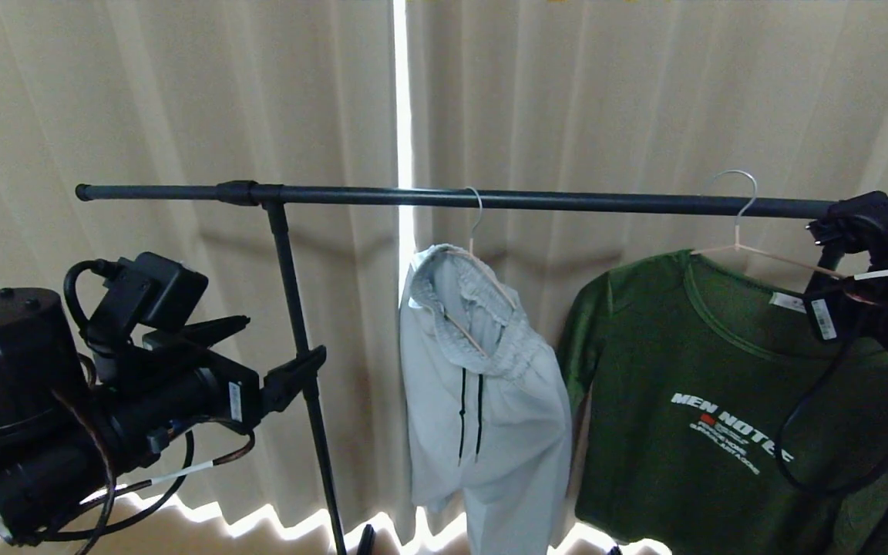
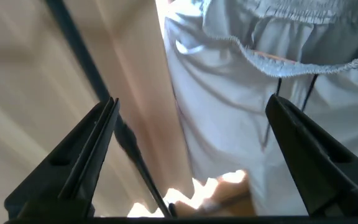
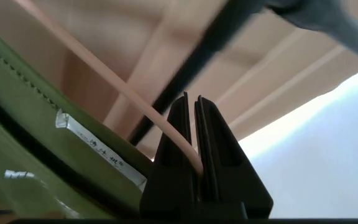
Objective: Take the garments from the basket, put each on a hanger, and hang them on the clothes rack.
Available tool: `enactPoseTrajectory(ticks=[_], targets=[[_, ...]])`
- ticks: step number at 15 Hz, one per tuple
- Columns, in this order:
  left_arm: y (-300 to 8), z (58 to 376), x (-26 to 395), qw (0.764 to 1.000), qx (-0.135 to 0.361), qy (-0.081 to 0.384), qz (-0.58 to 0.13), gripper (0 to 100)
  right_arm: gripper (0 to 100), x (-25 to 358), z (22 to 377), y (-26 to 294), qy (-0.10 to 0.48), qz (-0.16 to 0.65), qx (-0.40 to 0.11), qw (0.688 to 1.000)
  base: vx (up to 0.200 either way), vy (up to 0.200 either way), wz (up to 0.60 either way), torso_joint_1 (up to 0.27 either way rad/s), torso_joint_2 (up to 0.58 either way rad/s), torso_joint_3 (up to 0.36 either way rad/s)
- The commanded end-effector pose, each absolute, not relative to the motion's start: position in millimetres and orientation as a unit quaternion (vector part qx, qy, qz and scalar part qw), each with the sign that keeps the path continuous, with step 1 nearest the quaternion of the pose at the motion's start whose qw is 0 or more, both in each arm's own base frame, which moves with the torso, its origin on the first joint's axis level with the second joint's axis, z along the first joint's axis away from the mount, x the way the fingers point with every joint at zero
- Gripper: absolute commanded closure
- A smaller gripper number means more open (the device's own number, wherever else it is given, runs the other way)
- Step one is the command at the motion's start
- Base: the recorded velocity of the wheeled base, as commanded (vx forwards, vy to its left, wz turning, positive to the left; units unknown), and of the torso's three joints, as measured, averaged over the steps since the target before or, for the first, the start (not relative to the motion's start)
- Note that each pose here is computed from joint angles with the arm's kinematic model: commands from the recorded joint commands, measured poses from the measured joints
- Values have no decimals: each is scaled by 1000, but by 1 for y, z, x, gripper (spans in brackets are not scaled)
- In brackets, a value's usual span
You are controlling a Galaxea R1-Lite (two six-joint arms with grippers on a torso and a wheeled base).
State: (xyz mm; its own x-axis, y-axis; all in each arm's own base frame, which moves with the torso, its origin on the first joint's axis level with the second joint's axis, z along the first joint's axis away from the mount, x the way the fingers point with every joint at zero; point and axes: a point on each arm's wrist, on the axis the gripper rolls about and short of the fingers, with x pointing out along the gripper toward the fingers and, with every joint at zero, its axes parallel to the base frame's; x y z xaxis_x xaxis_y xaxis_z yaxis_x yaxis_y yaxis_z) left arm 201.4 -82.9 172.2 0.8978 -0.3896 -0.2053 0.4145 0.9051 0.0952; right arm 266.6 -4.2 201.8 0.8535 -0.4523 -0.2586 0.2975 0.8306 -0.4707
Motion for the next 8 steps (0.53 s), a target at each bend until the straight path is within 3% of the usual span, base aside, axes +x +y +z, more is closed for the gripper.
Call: enactPoseTrajectory(ticks=[1, 8], targets=[[-79, 195, 192, 973, 49, 57, -220, 0, 100, 285, 193, -2, 193, -196, -215, 937, 0, 0, 0, 0, 0, 0], [-79, 193, 191, 971, 50, 60, -226, 0, 100, 298, 183, 21, 195, -177, -228, 938, 0, 0, 0, 0, 0, 0]])
